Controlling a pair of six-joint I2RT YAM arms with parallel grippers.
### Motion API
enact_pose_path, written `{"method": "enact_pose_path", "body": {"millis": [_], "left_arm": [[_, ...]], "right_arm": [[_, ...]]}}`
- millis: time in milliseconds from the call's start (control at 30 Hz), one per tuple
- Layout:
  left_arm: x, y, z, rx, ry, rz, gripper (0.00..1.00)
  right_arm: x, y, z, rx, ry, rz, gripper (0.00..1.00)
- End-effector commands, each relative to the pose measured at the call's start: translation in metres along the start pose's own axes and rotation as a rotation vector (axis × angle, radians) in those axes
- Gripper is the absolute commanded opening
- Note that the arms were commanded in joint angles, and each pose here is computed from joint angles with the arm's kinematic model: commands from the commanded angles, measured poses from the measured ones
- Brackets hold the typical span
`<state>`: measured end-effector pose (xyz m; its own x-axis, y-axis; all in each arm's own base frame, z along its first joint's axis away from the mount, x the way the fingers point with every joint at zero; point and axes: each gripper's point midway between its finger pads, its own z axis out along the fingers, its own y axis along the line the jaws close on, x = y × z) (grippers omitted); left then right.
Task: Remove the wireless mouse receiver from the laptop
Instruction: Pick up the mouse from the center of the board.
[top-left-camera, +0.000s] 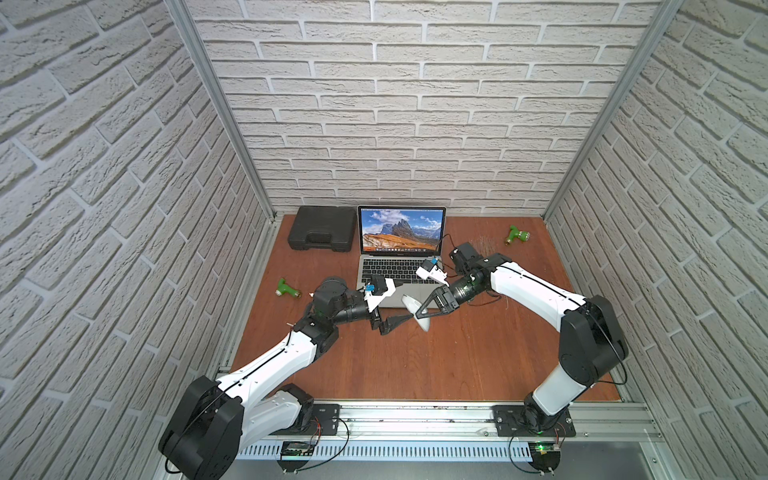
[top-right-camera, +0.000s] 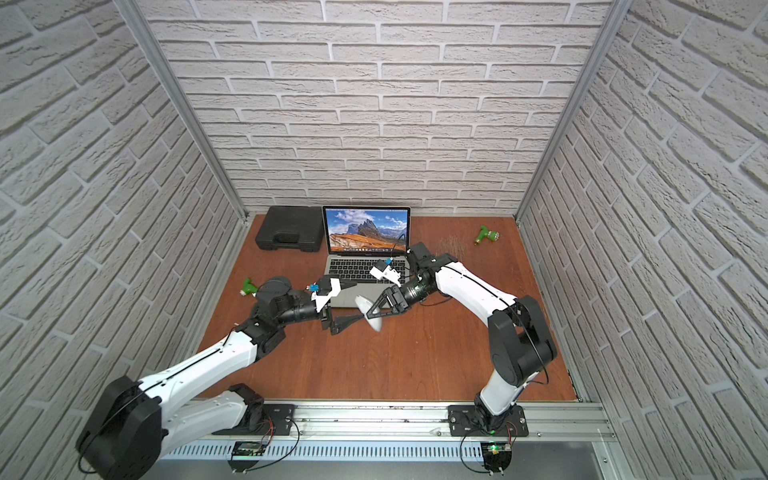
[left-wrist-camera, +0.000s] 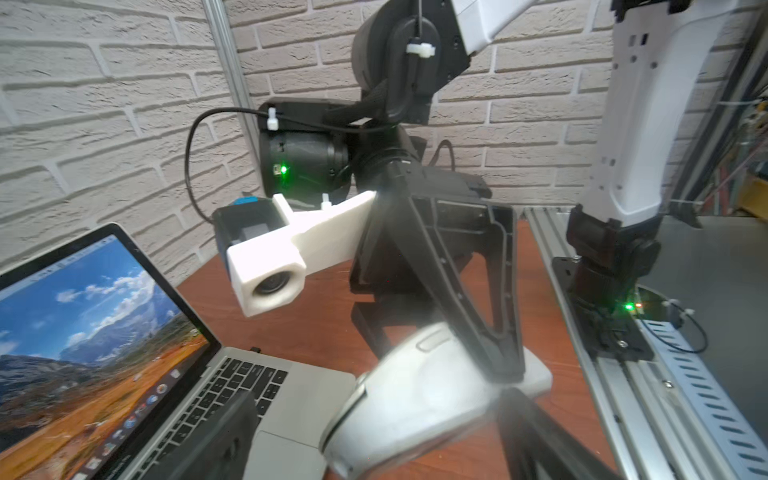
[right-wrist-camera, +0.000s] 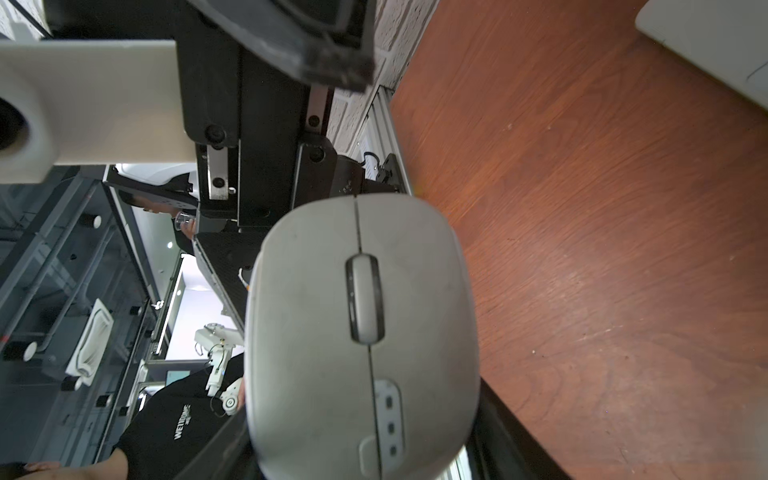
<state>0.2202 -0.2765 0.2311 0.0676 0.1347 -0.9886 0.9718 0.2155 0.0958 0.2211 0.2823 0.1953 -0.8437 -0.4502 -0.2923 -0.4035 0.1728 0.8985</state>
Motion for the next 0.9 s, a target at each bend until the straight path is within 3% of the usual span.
{"method": "enact_pose_path", "body": {"millis": [0, 233, 333, 733, 867], "left_arm": [[-0.015, -0.002, 0.006, 0.063, -0.039, 0.021, 0.95], [-0.020, -0.014, 0.022, 0.164, -0.058, 0.007, 0.92], [-0.019, -0.019, 0.027, 0.200, -0.059, -0.015, 0.88], [-0.011, -0.027, 0.031, 0.231, -0.030, -0.049, 0.61], [-0.005, -0.027, 0.032, 0.232, -0.022, -0.067, 0.65]], "right_arm": [[0.002, 0.037, 0.005, -0.175, 0.016, -0.129, 0.31], [0.003, 0.066, -0.002, -0.303, 0.011, -0.155, 0.31], [-0.007, 0.059, -0.001, -0.321, -0.005, -0.121, 0.27], [-0.031, 0.056, -0.037, -0.318, -0.176, -0.131, 0.27], [-0.029, 0.064, -0.039, -0.325, -0.193, -0.142, 0.29]]}}
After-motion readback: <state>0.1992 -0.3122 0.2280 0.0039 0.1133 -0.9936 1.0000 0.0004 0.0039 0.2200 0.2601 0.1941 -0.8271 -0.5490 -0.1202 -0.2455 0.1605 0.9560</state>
